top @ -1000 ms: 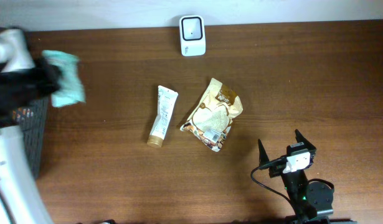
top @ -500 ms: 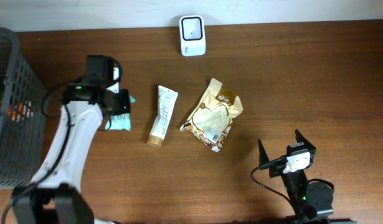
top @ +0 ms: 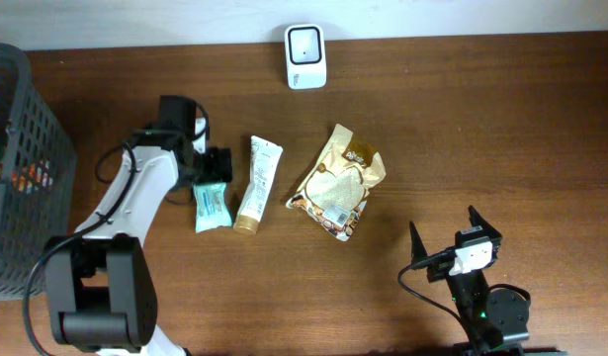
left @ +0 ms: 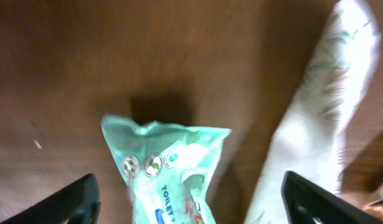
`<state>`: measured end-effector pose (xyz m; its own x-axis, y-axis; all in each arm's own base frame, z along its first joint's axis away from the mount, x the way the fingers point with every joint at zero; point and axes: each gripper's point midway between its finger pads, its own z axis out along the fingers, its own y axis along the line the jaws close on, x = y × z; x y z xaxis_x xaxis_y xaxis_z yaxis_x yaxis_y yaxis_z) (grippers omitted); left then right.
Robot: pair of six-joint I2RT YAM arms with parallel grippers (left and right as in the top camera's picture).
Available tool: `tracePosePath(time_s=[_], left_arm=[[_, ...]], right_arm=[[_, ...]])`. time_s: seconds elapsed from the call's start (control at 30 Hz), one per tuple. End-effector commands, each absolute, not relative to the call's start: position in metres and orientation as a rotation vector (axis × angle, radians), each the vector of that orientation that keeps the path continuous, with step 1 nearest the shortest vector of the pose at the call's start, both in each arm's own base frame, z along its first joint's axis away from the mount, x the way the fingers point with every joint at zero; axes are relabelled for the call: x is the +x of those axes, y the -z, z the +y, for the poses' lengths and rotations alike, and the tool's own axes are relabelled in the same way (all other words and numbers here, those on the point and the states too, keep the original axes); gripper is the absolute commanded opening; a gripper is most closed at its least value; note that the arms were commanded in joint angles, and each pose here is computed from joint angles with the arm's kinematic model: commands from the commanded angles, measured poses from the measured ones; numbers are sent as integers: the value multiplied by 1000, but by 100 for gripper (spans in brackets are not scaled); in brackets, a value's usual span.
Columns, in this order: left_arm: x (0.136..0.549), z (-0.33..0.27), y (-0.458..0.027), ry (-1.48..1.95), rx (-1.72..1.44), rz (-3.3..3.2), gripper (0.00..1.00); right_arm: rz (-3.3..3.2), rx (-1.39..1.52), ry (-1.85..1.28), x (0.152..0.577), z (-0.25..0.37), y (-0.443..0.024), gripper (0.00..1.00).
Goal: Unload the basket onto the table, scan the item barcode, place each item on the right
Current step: 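Place the green pack on the table left of the tube, then reach into the basket and grasp the orange snack packet with left gripper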
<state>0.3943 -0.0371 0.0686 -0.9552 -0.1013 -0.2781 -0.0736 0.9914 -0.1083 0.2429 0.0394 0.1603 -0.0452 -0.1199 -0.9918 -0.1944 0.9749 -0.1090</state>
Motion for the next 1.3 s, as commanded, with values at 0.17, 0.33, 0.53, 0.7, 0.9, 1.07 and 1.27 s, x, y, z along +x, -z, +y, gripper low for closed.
tracePosePath(time_s=[0.17, 0.33, 0.53, 0.7, 0.9, 1.07, 1.27], left_arm=[[452, -3, -301, 58, 45, 2323, 99], [441, 77, -382, -83, -200, 2136, 99], [400, 211, -383, -224, -685, 2039, 97], [374, 282, -332, -297, -900, 2117, 90], [378, 319, -246, -299, -985, 2305, 87], [389, 335, -192, -288, -990, 2404, 90], [414, 337, -166, -153, -818, 2436, 95]], right_arm=[[1626, -245, -61, 243, 40, -157, 98], [1626, -245, -61, 243, 40, -157, 98], [1626, -245, -61, 243, 40, -157, 98], [1626, -245, -61, 243, 40, -157, 98], [1626, -245, -61, 243, 40, -157, 98], [1626, -245, -61, 243, 40, -157, 98], [1626, -245, -61, 243, 40, -157, 98]])
